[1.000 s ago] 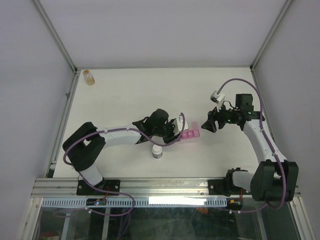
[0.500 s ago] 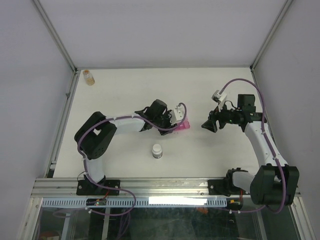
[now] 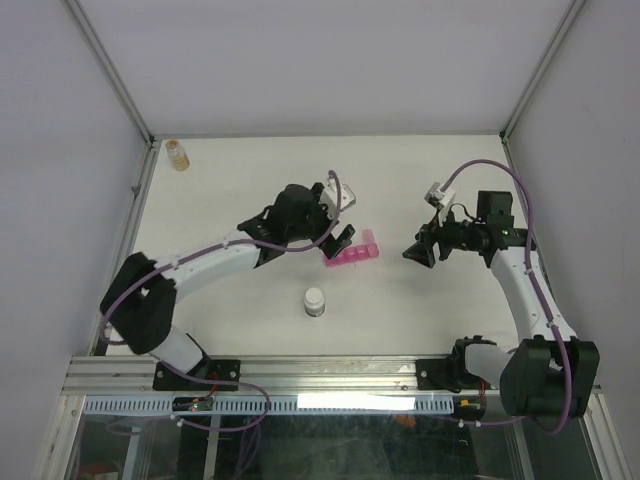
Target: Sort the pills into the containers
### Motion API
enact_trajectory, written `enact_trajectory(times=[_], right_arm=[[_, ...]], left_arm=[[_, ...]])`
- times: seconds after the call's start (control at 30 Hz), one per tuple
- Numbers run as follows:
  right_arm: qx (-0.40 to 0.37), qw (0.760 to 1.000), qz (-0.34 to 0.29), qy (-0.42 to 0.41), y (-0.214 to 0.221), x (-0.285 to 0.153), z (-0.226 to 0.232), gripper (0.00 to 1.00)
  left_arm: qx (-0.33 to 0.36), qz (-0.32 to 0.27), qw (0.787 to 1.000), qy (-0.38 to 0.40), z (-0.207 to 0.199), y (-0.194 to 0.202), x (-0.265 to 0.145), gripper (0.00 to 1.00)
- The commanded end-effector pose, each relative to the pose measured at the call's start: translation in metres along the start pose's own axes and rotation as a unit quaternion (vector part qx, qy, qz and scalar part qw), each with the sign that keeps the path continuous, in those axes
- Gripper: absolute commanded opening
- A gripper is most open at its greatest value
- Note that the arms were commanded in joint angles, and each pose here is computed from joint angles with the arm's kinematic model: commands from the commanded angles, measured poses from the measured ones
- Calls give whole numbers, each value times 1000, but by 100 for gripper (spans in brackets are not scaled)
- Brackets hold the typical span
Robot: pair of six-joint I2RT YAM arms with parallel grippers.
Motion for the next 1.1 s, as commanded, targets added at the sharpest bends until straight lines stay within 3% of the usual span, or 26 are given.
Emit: enact_trajectory(times=[0.0, 0.13, 0.27, 0.3, 0.47, 0.6, 0.73, 1.07], right_arm=[[-57, 997, -48, -11, -13, -8, 11, 69], [-106, 990, -84, -32, -15, -9, 25, 74], [-159, 978, -121, -50, -15, -12, 38, 93], [-167, 975, -132, -57, -16, -12, 42, 98], [-183, 967, -154, -83, -12, -13, 54, 99], [-181, 969, -144, -85, -10, -12, 51, 99], [-180, 969, -144, -85, -11, -13, 52, 99], [-182, 970, -138, -81, -10, -13, 51, 99]], left_arm=[[-81, -149, 984, 46, -24, -45, -59, 99], [-144, -175, 969, 99, -41, -28, -85, 99], [-227, -166, 952, 118, -53, -9, -104, 99], [-251, -161, 948, 113, -54, -3, -108, 99], [-352, -119, 928, 14, -51, 22, -128, 91], [-349, -63, 928, -115, -72, 42, -135, 87], [-325, -1, 929, -177, -95, 52, -131, 86], [-282, 65, 933, -212, -106, 61, -106, 83]])
Point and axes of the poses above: each gripper's point midway between its finger pads, its own x axis out along the fingers, its own z axis along the line the jaws close on, y = z × x, the point moved 7 cm from there along -x, back along the fingers, and after that the axes turned 13 degrees about -x, right-handed, at the moved point
